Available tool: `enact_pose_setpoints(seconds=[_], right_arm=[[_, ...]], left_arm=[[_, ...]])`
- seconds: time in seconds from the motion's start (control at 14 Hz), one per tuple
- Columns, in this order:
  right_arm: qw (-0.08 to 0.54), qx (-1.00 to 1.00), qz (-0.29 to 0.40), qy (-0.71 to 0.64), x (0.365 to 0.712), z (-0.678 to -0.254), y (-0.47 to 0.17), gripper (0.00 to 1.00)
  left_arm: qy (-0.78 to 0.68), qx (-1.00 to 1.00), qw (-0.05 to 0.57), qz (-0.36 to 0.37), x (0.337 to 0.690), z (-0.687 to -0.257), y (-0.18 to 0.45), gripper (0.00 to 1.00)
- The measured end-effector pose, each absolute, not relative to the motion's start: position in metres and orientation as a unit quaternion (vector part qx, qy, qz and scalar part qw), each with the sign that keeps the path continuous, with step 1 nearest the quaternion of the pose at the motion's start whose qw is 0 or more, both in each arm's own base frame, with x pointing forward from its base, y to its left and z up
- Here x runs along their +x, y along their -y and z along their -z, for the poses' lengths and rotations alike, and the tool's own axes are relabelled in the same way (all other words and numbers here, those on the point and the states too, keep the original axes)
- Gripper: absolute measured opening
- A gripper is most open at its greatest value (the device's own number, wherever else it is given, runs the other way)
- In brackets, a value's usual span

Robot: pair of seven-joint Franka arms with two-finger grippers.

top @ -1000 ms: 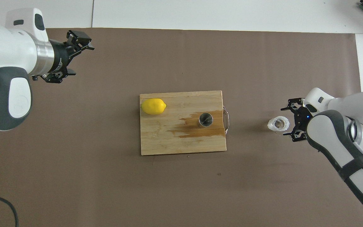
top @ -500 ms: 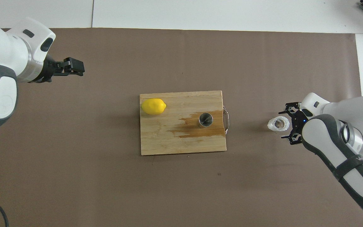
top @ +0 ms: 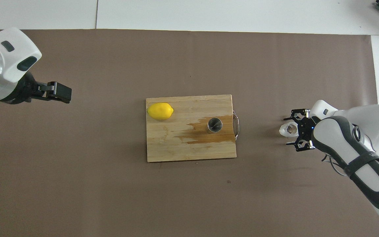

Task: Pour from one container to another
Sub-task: 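Close the right gripper around the small white cup, then lift the white cup with the right gripper over the metal cup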

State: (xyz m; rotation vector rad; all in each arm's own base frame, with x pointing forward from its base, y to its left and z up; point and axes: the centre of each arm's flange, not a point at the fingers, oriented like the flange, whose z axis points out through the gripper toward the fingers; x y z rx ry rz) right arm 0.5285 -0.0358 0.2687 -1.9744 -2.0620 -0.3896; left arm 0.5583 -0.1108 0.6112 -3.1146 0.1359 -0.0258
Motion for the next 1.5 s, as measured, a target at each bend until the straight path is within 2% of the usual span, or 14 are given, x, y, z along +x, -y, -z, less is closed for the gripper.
enact_pose_setpoints(seconds=[0.29, 0.36, 0.57, 1.0, 1.5], right_arm=[[0.131, -0.682, 0.137, 0.707, 0.529, -0.269, 0.036, 0.96], [0.131, -0.682, 0.137, 0.706, 0.529, -0.269, 0.036, 0.88], [0.129, -0.685, 0.145, 0.702, 0.531, -0.276, 0.038, 0.51], [0.116, -0.687, 0.167, 0.698, 0.546, -0.302, 0.031, 0.51], [0.127, -0.719, 0.174, 0.66, 0.557, -0.358, -0.076, 0.51]], left_arm=[[-0.033, -0.999, 0.017, -0.006, 0.549, -0.607, 0.105, 1.0], [-0.013, -1.0, 0.012, -0.008, 0.55, -0.606, 0.102, 1.0], [0.028, -1.0, -0.004, -0.004, 0.55, -0.613, 0.089, 1.0], [0.018, -1.0, -0.002, -0.008, 0.544, -0.625, 0.079, 1.0], [0.021, -1.0, -0.002, -0.009, 0.545, -0.625, 0.069, 1.0]])
